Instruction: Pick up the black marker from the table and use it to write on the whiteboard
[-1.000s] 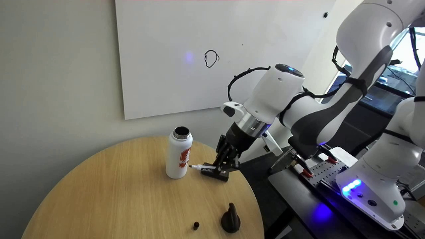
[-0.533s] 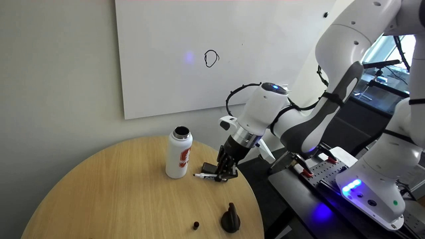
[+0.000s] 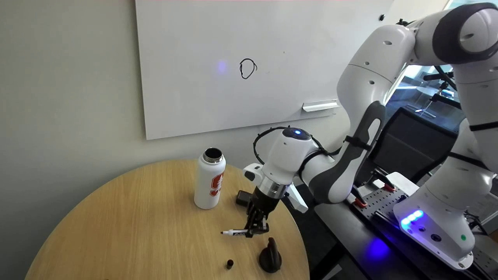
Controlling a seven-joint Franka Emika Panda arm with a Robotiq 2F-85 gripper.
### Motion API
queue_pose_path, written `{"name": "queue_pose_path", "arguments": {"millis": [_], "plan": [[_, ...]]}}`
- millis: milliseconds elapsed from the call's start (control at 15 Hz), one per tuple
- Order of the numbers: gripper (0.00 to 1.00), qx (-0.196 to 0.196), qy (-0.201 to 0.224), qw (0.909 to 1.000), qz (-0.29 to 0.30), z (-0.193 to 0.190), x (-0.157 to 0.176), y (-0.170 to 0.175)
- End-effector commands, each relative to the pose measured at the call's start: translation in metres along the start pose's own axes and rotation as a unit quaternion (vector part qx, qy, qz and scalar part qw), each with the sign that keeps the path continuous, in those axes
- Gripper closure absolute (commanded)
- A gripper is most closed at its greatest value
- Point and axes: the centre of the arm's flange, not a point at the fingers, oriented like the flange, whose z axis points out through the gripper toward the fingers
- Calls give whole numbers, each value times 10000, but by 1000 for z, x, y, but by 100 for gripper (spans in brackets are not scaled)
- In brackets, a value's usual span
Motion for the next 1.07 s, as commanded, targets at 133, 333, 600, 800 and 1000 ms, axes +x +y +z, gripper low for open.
{"name": "queue_pose_path", "arguments": {"millis": [133, 333, 600, 800, 1000], "plan": [[95, 126, -189, 9996, -153, 26, 14, -6], [95, 106, -406, 9991, -91, 32, 16, -7], [53, 91, -625, 9980, -95, 31, 20, -9], [31, 29, -671, 9977, -70, 22, 20, -10], [10, -174, -652, 9977, 95, 3, 14, -13]]}}
